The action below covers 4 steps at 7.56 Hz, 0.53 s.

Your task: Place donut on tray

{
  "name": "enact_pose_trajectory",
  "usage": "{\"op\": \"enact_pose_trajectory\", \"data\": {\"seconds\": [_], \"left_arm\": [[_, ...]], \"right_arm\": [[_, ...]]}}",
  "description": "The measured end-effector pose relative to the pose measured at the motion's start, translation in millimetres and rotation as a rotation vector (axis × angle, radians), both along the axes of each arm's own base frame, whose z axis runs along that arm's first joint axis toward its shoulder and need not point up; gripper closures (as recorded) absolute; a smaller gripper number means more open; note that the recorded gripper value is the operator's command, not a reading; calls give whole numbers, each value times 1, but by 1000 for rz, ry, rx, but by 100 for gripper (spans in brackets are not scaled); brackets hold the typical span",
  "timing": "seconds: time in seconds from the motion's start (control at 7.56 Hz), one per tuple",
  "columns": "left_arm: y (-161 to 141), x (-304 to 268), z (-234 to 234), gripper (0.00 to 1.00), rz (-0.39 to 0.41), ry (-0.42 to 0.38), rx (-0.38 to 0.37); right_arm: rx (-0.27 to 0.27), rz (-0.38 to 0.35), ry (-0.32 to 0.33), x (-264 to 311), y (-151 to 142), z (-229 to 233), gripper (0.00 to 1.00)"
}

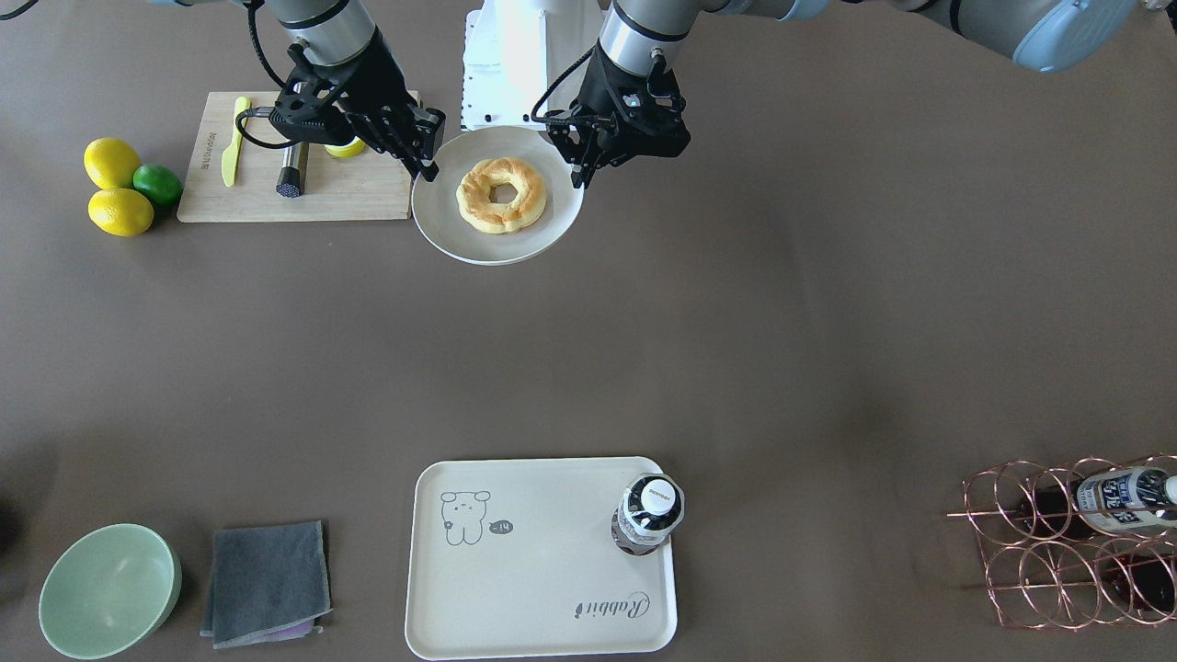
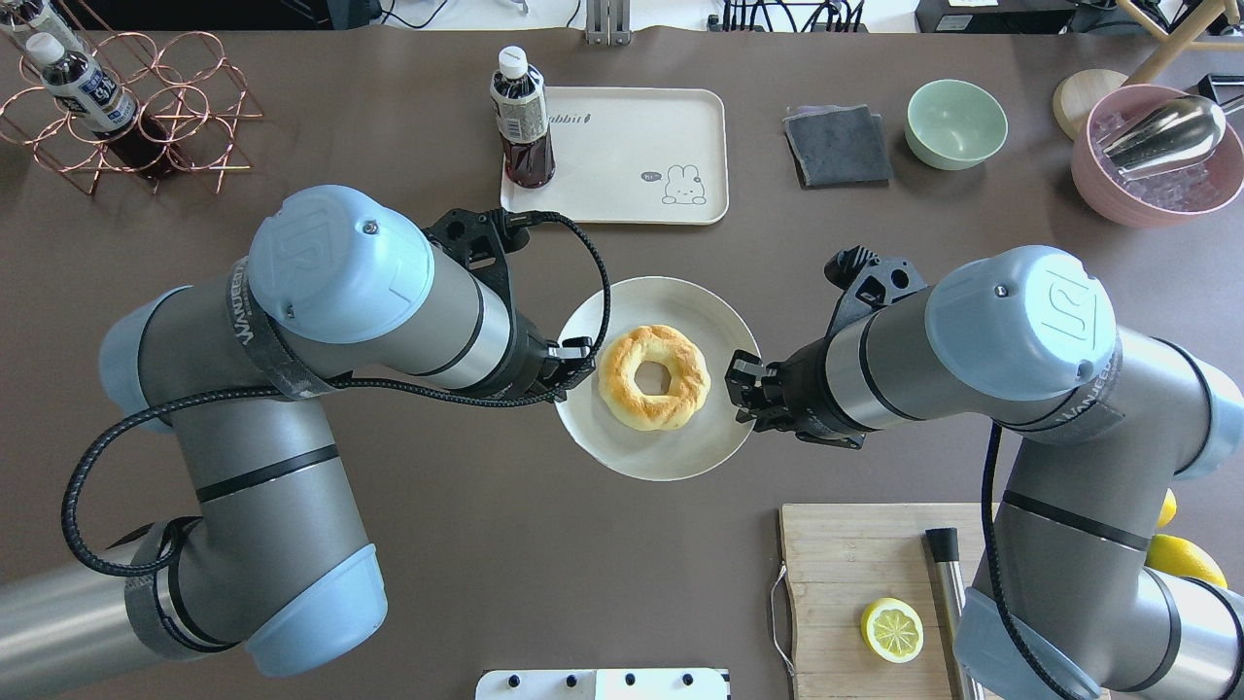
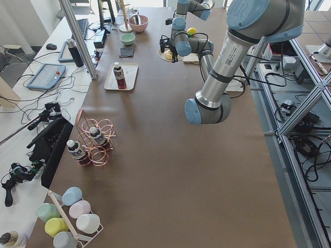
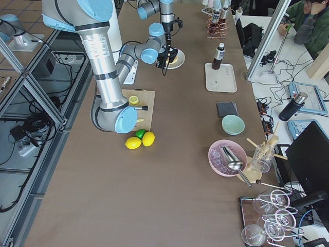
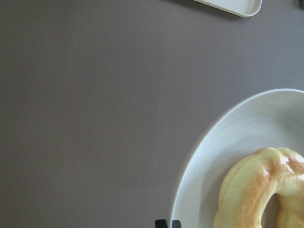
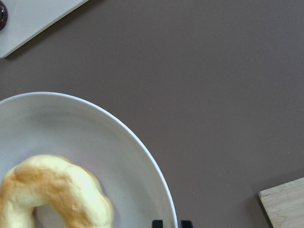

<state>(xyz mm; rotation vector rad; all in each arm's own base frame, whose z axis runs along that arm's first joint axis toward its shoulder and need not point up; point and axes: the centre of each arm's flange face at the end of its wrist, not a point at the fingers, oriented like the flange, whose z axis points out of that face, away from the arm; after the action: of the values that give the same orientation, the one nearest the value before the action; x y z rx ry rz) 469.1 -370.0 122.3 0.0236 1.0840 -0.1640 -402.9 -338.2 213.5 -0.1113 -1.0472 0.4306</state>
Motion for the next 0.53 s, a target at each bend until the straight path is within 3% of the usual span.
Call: {"op": "enact_pose_trajectory", "data": {"seconds": [0.13, 0.26, 0.4, 0.53], "left_arm": [[0, -1, -1, 100, 0, 2, 1], [1, -1, 0, 84, 1, 3, 2], [1, -3, -1, 3, 2, 6, 6], [2, -5, -3, 2, 5, 12, 14]], "right_arm": [[-16, 11, -6, 0, 0, -2, 100], [-29, 20, -13, 2, 1, -4, 100], [-40, 29, -19, 4, 1, -6, 100], [-48, 40, -24, 6, 0, -8, 100]]}}
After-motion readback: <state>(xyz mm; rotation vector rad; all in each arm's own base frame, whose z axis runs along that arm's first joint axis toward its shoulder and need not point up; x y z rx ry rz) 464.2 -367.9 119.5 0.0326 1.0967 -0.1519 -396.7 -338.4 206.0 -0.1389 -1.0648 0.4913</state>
